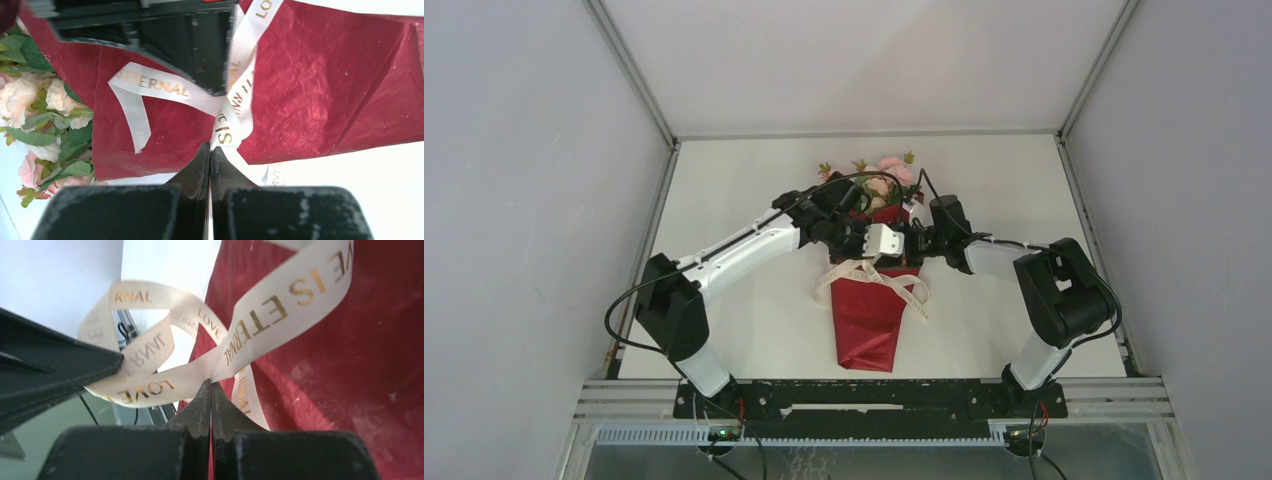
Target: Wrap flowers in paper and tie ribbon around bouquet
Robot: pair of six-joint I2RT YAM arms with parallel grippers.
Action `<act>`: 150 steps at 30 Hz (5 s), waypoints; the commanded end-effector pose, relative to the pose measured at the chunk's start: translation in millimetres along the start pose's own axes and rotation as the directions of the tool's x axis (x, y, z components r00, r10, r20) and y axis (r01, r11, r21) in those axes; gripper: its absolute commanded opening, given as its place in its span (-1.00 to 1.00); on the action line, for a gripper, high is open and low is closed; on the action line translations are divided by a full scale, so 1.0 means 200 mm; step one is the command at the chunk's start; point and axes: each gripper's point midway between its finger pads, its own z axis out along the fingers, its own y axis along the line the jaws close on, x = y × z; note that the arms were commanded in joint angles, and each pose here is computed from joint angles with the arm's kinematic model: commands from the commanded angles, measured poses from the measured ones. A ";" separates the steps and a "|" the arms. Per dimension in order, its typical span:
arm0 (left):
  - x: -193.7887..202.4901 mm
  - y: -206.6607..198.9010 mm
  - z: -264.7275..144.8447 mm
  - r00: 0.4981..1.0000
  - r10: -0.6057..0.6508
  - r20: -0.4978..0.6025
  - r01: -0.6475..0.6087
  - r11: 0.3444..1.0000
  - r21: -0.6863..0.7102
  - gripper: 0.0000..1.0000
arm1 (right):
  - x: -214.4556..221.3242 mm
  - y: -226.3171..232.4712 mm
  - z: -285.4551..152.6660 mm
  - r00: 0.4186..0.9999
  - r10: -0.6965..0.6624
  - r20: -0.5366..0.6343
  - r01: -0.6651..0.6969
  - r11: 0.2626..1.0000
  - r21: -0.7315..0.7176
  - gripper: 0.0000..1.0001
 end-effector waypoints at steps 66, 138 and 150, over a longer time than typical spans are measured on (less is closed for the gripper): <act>-0.26 0.05 -0.16 0.955 -0.234 0.183 0.239 0.971 -0.008 -1.00 | 0.17 0.02 -0.04 0.952 0.098 -0.290 -0.083 0.995 0.063 -0.35; -0.11 0.22 0.04 0.863 -0.463 0.202 0.479 0.877 -0.033 -1.00 | 0.14 0.14 -0.37 0.669 -0.554 0.495 0.358 0.824 0.439 0.22; -0.11 0.20 0.04 0.857 -0.475 0.198 0.489 0.872 -0.023 -1.00 | 0.16 0.14 -0.13 0.720 -0.554 0.417 0.397 0.822 0.408 0.16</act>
